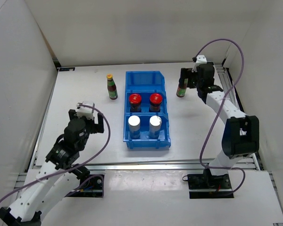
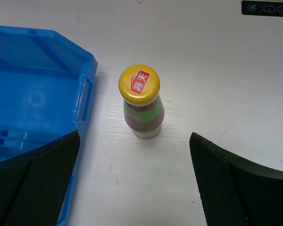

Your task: Organize the condiment bottles

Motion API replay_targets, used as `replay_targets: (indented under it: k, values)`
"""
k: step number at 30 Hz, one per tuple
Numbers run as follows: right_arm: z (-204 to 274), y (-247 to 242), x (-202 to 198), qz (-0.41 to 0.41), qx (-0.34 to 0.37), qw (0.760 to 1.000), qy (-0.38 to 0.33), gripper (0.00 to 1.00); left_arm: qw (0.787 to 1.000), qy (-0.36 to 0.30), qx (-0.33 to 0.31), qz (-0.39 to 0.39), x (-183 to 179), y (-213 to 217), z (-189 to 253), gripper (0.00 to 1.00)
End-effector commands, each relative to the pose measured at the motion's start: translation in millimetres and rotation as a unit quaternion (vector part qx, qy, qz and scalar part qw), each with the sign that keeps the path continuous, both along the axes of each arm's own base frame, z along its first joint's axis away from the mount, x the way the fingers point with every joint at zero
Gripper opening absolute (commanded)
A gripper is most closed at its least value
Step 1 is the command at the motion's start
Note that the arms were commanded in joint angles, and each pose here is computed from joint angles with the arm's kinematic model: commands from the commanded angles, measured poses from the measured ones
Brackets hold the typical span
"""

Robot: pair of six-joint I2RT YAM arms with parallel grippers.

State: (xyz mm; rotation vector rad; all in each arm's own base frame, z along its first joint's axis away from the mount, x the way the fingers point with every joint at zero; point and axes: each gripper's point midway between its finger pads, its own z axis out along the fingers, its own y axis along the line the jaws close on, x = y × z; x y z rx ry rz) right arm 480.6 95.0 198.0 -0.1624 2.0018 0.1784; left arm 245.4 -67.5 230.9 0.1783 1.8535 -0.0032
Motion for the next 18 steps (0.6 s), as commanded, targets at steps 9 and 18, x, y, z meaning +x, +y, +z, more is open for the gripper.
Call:
replay_targets:
  k: [9, 18]
  values:
    - [-11, 9, 52, 0.008, -0.002, 0.999, -0.051, 1.0, 0.999, 0.001, 0.018, 0.03, 11, 6, -19, 1.0]
    - [-27, 9, 83, -0.008, -0.009, 0.999, -0.049, 0.93, 1.0, -0.017, 0.0, -0.001, 13, -7, -24, 1.0]
